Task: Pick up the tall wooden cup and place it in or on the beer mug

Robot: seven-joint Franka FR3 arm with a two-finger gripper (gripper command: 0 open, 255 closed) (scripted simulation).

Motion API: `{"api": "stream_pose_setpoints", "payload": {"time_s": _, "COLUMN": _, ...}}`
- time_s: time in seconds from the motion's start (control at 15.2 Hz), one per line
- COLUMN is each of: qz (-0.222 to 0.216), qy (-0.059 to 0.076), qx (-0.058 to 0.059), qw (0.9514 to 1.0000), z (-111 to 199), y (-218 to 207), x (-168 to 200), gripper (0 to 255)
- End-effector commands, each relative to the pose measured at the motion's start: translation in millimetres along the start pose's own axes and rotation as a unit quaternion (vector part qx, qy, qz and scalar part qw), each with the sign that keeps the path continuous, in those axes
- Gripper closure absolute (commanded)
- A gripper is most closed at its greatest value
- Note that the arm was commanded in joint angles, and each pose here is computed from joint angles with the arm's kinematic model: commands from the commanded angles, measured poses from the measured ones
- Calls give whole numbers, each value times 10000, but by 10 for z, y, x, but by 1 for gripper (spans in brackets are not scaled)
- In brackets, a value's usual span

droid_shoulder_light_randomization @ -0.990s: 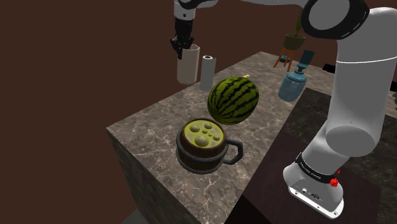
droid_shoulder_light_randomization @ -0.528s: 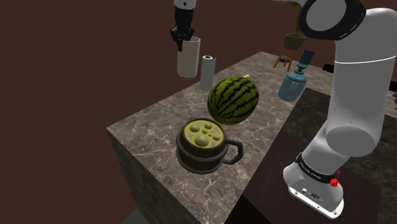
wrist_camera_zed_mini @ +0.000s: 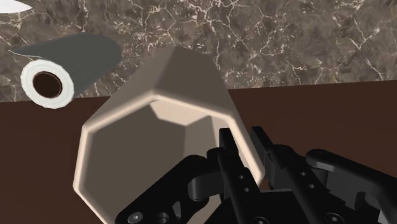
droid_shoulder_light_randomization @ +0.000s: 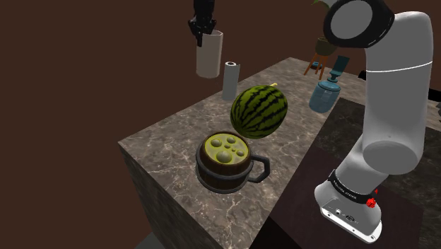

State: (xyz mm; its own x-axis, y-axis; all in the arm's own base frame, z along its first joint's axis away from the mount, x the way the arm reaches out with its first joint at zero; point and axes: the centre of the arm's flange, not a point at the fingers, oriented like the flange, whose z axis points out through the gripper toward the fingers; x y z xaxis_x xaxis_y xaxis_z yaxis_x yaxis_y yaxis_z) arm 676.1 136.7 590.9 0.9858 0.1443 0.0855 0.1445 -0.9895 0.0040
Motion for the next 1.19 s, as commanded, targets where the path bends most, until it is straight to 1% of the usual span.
{"api": "stream_pose_setpoints", "payload": {"time_s": 0.0, "qz": 1, "qy": 2, "qx": 0, "qw": 10000, "z": -117, "y": 0, "x": -4, "gripper": 255}}
{"api": "stream_pose_setpoints", "payload": {"time_s": 0.26, "qz": 1, "qy": 2, "qx": 0, "qw": 10000, "z": -321, "y": 1, "x": 14, "gripper": 255}}
{"api": "stream_pose_setpoints", "payload": {"time_s": 1.12, "qz": 1, "qy": 2, "qx": 0, "qw": 10000, "z": -672, "y": -1003, "x": -1333, "gripper": 255}}
